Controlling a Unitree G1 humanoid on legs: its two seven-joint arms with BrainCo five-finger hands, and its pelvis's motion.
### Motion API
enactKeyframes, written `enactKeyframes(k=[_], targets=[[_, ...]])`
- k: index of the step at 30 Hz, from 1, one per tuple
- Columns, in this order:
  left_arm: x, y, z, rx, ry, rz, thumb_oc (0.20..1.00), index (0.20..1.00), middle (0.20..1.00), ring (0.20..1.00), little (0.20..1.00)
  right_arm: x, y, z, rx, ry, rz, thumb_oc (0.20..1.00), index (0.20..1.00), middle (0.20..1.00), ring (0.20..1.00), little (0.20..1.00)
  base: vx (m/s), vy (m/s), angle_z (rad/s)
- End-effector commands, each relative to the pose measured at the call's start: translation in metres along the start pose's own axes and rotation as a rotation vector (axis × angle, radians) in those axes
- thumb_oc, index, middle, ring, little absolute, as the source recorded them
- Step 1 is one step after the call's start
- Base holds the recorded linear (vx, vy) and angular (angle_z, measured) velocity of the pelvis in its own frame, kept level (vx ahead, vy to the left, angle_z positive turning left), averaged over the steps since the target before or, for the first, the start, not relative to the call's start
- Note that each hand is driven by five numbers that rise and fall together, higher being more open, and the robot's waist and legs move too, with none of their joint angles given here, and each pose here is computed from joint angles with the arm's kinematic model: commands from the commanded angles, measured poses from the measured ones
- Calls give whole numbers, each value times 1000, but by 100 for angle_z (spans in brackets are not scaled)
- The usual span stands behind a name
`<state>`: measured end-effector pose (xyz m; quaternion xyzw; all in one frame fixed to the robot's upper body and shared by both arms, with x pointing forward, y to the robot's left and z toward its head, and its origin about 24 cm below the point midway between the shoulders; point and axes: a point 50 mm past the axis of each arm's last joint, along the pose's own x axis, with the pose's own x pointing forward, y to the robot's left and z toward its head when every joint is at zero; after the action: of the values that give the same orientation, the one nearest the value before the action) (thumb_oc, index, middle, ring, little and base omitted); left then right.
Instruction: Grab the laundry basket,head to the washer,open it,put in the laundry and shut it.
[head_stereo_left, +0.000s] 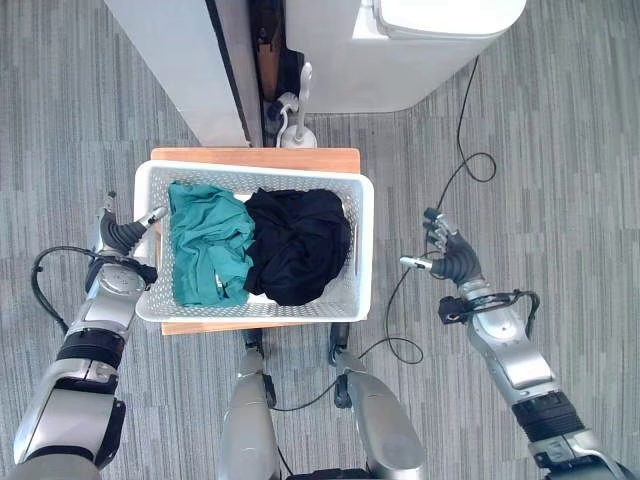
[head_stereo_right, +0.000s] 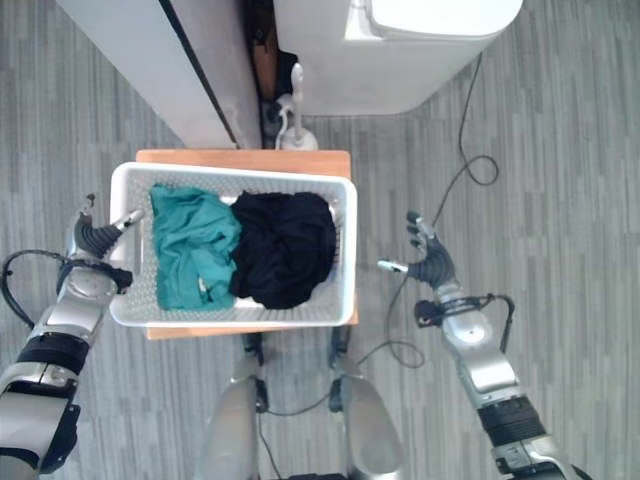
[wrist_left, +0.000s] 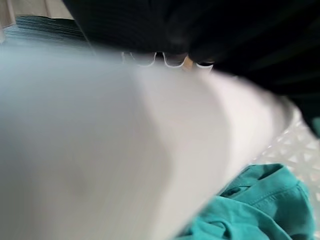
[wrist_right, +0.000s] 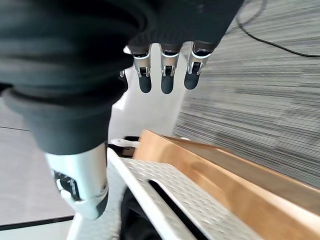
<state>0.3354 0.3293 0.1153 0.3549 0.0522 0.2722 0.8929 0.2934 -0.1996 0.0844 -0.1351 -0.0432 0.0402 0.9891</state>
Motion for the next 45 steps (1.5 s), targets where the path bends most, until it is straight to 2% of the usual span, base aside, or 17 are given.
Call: enactKeyframes(k=[1,4,23,32,38,39,40,41,42,45], targets=[[-8,-8,-12,64,18,-18,1000,1000,1000,1000,1000,-6,1,-11,33,47,-10,1000,1000,1000,1000,1000,-2,40,-1],[-11,-12,-9,63,0,-25,1000,1000,1000,1000,1000,-2,17,-11,46,56,37,1000,1000,1000,1000,1000,1,13,0],[-21,-27,18,-3,-107,-40,1000,1000,1000,1000,1000,31,48,7,-60,33,44,1000,1000,1000,1000,1000,0,31,0],[-21,-34,45,-53,-176,-15,1000,1000,1000,1000,1000,42,108,24,-34,6,193,1000,1000,1000,1000,1000,14,38,3],[-21,-30,61,-81,-229,32,1000,1000,1000,1000,1000,46,128,39,-17,-34,245,1000,1000,1000,1000,1000,19,0,6],[-19,-29,67,-90,-244,45,592,592,592,592,592,47,131,45,5,-47,254,344,344,344,344,344,31,-10,4],[-19,-29,69,-99,-246,50,253,253,253,253,253,47,131,45,6,-48,257,200,200,200,200,200,16,-8,4],[-19,-29,70,-99,-246,50,253,253,253,253,253,47,131,46,6,-49,257,200,200,200,200,200,6,-16,4],[-20,-31,72,-107,-254,48,200,200,200,200,200,48,129,47,7,-54,248,200,200,200,200,200,0,0,0],[-20,-31,76,-114,-268,44,200,200,200,200,200,48,126,48,21,-58,241,200,200,200,200,200,0,0,0]])
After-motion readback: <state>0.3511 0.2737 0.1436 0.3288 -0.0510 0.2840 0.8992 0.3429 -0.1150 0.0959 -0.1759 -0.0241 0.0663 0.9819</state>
